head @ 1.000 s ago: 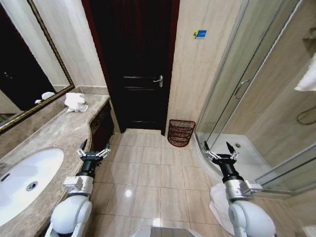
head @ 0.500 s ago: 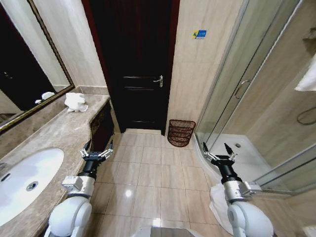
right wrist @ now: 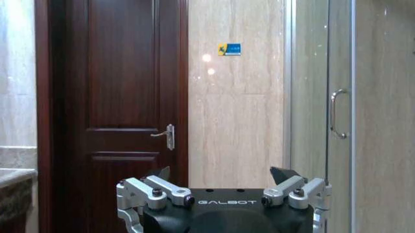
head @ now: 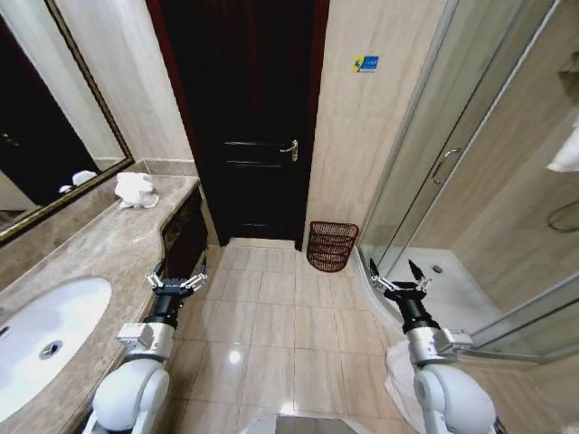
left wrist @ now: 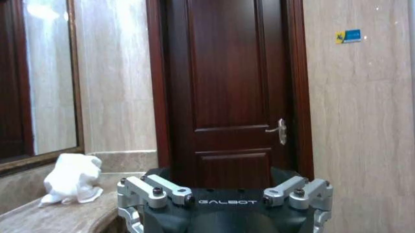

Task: Discard the used towel into the hamper.

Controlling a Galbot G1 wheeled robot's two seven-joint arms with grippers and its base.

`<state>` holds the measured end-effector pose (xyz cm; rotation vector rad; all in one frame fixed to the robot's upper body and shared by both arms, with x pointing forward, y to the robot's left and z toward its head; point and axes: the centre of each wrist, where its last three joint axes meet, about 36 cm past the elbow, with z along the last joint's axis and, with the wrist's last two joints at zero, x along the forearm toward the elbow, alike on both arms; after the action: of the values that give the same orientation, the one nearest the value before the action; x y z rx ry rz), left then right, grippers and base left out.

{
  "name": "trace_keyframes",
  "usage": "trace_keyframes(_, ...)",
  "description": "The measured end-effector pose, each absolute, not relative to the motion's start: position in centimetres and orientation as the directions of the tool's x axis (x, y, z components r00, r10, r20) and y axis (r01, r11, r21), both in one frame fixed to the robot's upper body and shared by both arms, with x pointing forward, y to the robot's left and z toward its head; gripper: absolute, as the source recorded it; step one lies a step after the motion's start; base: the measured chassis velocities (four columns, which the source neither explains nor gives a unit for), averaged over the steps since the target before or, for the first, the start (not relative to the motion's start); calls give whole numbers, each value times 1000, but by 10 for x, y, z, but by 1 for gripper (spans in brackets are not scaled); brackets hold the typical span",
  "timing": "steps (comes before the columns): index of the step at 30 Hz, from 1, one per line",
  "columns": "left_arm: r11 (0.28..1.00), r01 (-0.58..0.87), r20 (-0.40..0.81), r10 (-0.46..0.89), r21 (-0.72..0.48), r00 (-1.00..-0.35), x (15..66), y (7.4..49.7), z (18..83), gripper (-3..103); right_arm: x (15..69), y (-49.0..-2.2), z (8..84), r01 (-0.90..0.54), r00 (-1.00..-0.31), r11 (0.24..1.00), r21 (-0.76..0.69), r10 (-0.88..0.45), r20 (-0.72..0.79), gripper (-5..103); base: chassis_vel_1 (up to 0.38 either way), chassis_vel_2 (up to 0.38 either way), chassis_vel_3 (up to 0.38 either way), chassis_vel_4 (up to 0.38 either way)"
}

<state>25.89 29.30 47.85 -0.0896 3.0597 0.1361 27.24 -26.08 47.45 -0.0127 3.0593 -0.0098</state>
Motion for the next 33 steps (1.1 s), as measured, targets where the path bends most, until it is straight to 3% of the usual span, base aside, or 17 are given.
trace_keyframes(20,993,-66,-79,-58,101,-995,258,295,469,100,278,-261,463,-6,-997,1000,-11,-7,-73,100,-123,188,194,-117)
trace_keyframes(25,998,-53,-63,-50,38,-997,255,293,471,100,276,-262,462,-5,-998,1000,-13,-6,-67,100,-76,118,115,-65)
trace_keyframes(33,998,-57,-61,-55,32,-997,256,295,469,100,278,-262,463,-5,-998,1000,-25,-7,-66,100,-34,101,95,-43)
